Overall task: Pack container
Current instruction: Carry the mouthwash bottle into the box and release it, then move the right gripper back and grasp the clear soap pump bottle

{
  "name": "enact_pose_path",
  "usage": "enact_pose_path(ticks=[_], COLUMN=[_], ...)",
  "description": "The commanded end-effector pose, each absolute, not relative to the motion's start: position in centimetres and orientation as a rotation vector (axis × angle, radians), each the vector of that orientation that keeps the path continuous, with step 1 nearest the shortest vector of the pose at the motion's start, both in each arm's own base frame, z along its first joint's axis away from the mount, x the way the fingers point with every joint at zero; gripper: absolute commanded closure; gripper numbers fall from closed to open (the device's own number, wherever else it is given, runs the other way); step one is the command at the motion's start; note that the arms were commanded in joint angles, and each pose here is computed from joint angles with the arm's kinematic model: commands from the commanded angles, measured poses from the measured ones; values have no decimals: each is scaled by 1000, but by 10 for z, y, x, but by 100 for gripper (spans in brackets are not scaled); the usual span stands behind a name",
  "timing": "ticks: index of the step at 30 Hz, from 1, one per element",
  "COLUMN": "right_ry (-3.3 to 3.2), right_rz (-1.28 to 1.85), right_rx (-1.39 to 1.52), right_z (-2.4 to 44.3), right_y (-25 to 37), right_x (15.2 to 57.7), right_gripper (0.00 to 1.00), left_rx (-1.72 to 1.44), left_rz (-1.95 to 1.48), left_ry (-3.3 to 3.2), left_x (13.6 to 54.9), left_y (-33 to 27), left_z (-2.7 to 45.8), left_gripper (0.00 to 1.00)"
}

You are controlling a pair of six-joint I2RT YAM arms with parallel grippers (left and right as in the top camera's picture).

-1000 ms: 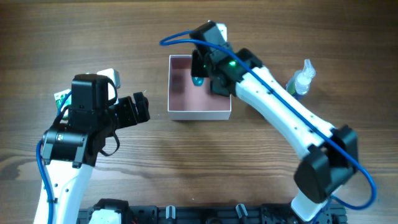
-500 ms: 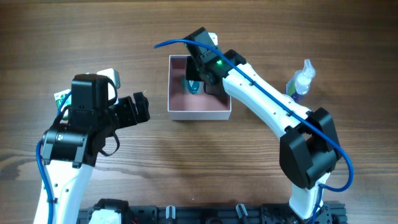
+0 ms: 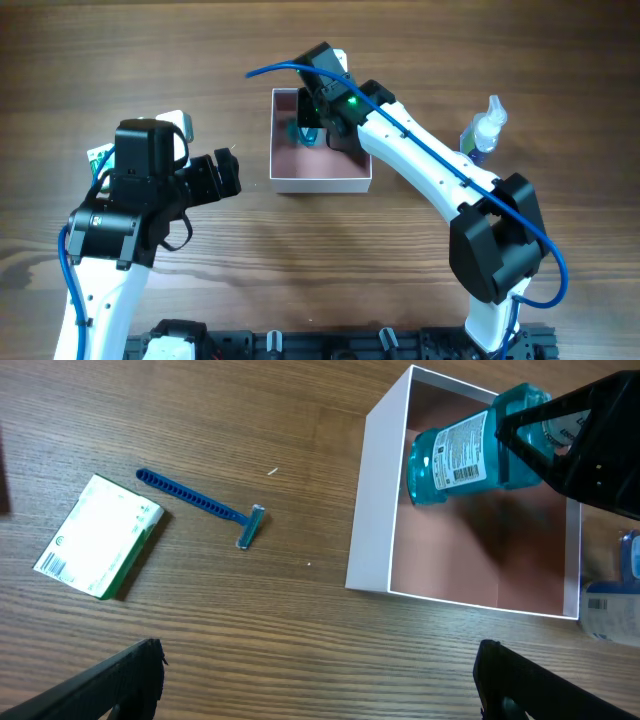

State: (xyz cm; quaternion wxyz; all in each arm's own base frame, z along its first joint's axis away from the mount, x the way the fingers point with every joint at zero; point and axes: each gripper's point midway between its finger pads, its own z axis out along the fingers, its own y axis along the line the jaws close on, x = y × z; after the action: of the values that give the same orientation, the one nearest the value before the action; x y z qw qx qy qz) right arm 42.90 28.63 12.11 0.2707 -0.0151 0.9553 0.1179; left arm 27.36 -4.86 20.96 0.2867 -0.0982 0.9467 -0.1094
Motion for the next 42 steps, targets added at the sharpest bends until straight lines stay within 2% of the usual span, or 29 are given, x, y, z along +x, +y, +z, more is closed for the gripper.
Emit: enact_pose_path(ticks=[1, 3, 4, 5, 8, 11, 15, 20, 25, 33, 36, 41, 42], right_ry=[2554, 2556, 2557, 2558, 2561, 2565, 2565, 2574, 2557, 2545, 2468, 2298, 2279], right_rz=[337, 335, 334, 334, 332, 328, 328, 324, 324, 293, 234, 189, 176], right_rx=[-61, -61, -61, -61, -62, -62, -62, -66, -141, -313, -288, -115, -76], right_z=[128, 128, 128, 128, 127, 127, 127, 127, 142, 193, 242, 324, 334], right_y=[292, 292, 292, 292, 291, 291, 290, 289, 288, 265, 234, 165, 148], right_x=[431, 431, 430, 430, 430, 429, 429, 427, 421, 386, 371, 351, 347], right_gripper=[70, 64, 55, 51, 49, 38, 37, 30, 27, 23, 20, 1, 1], left_rx=[-263, -263, -263, -263, -263, -263, -263, -263, -263, -263, -263, -263, -263], left_rz=[-324, -324, -324, -324, -324, -324, -324, -324, -324, -324, -324, -324, -324], left_ry=[2512, 2511, 2511, 2511, 2511, 2511, 2511, 2511, 2511, 2511, 2510, 2511, 2511], left_x=[276, 276, 276, 276, 276, 276, 276, 276, 276, 276, 277, 277, 277], left_y=[-52, -52, -52, -52, -52, -52, -52, -52, -52, -52, -52, -52, -52], left_z=[218, 218, 218, 218, 218, 218, 218, 218, 218, 218, 218, 218, 218], left_gripper=[0, 0, 0, 0, 0, 0, 0, 0, 0, 0, 0, 0, 0])
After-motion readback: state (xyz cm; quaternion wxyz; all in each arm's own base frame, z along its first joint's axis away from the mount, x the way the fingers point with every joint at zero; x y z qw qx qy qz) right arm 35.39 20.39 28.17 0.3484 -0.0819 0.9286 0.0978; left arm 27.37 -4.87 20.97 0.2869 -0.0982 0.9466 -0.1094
